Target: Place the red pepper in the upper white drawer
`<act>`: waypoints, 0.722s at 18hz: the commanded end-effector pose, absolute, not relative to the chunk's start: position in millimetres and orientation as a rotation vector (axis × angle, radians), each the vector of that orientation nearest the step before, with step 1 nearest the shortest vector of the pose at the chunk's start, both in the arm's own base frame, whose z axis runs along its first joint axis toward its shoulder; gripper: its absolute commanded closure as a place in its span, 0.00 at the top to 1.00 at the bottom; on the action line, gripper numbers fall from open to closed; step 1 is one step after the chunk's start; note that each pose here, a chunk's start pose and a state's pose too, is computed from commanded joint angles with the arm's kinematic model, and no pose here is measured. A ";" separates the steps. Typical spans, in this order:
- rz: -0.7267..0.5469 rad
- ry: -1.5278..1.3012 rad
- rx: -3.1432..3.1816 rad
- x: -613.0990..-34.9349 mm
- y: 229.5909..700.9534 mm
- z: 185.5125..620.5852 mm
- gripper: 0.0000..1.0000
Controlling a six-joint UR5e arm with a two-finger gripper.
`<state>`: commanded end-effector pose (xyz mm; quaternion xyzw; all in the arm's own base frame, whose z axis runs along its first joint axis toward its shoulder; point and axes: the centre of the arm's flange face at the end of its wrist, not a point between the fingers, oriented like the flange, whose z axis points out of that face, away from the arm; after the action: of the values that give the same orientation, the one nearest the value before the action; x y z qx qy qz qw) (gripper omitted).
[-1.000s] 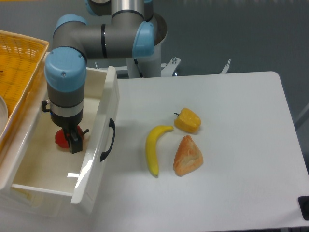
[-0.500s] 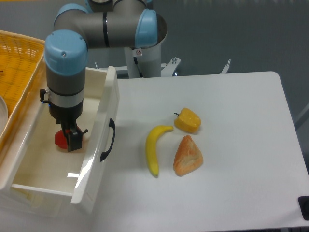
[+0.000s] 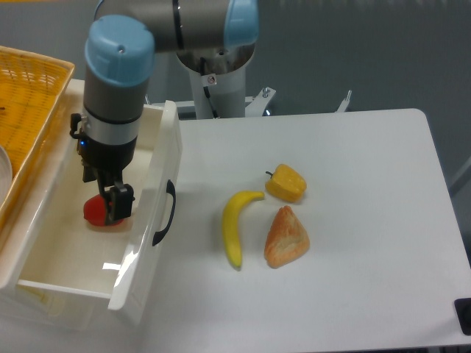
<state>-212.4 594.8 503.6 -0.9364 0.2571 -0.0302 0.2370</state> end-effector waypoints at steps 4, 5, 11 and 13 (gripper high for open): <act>-0.058 0.549 -2.564 -250.7 579.2 522.5 0.99; -0.053 0.523 -2.562 -258.5 576.2 525.8 1.00; -0.009 0.339 -2.577 -337.7 534.1 528.8 1.00; 0.001 0.280 -2.591 -362.0 519.0 525.1 1.00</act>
<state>-362.0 519.0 525.1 -0.9588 0.1035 0.0002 0.2647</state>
